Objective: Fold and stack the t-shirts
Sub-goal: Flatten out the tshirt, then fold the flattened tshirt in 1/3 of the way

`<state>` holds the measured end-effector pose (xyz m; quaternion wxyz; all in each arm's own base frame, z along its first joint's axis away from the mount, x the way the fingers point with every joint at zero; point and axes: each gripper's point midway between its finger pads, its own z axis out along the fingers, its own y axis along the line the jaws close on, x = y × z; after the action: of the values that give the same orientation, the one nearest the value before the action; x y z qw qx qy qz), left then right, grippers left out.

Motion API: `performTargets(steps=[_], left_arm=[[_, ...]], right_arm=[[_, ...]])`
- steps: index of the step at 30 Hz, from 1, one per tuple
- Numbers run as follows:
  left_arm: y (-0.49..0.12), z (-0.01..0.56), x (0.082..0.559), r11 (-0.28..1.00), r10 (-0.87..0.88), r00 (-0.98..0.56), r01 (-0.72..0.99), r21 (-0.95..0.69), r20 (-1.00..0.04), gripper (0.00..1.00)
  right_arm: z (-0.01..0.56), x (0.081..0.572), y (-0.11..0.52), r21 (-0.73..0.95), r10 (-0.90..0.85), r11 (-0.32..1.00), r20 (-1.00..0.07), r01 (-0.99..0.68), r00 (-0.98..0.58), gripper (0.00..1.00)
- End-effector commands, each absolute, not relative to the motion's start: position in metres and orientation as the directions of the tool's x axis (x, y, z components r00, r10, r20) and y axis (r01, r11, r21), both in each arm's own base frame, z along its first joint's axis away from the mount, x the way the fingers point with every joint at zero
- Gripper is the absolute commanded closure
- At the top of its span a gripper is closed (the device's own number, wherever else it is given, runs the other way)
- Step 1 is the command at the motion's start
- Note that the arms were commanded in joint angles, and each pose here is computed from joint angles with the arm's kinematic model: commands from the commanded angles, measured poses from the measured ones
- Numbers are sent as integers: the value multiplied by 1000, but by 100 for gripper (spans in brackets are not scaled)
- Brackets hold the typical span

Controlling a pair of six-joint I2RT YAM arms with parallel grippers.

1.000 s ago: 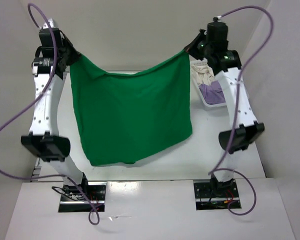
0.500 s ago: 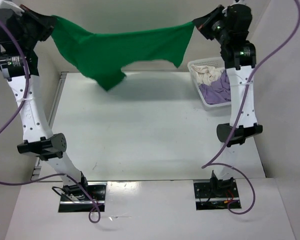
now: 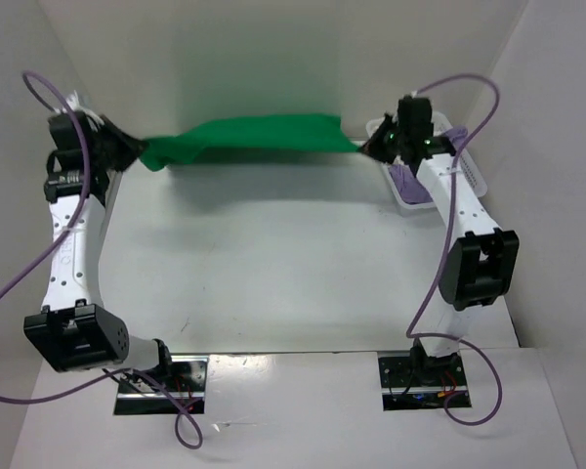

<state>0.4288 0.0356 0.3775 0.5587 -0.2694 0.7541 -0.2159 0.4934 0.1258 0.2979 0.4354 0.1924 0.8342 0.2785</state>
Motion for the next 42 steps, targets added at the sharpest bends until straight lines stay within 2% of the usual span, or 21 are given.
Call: performTargets(steps=[1,2,3,6,11,17,23,30,42], left_arm=[[33,339,403,774,-633,-259,-192,-603,-730,97],[32,322,397,769,-639,-283,-213,-603,-715,97],[33,289,390,766,-643,-323,-264,-586,-695,97],[31,258,368,771,-637,-371,-304,-560,-676,97],[14,209,330,751,-658,-476,-349,-561,-584,97],[-13,172,282,765,-629,-607,-369,-528,-486,98],[-21,163,256,768,-620,-657,-395,-505,-429,93],[-11,162,259,774,-625,-641,-432,-464,-446,90],[13,148,336,767,-640,-600,-462,-444,-480,90]], right_arm=[[266,475,117,594,538,799,-630,100,-560,100],[229,465,114,570,533,807,-590,154,-606,100],[220,459,114,566,532,808,-582,163,-615,100],[164,433,106,513,526,822,-516,247,-677,100],[110,379,99,459,524,827,-417,326,-743,100],[89,328,93,414,526,828,-340,379,-779,100],[97,302,91,425,525,826,-341,371,-780,100],[107,338,92,423,522,832,-380,359,-764,100],[89,419,98,396,509,846,-392,359,-767,100]])
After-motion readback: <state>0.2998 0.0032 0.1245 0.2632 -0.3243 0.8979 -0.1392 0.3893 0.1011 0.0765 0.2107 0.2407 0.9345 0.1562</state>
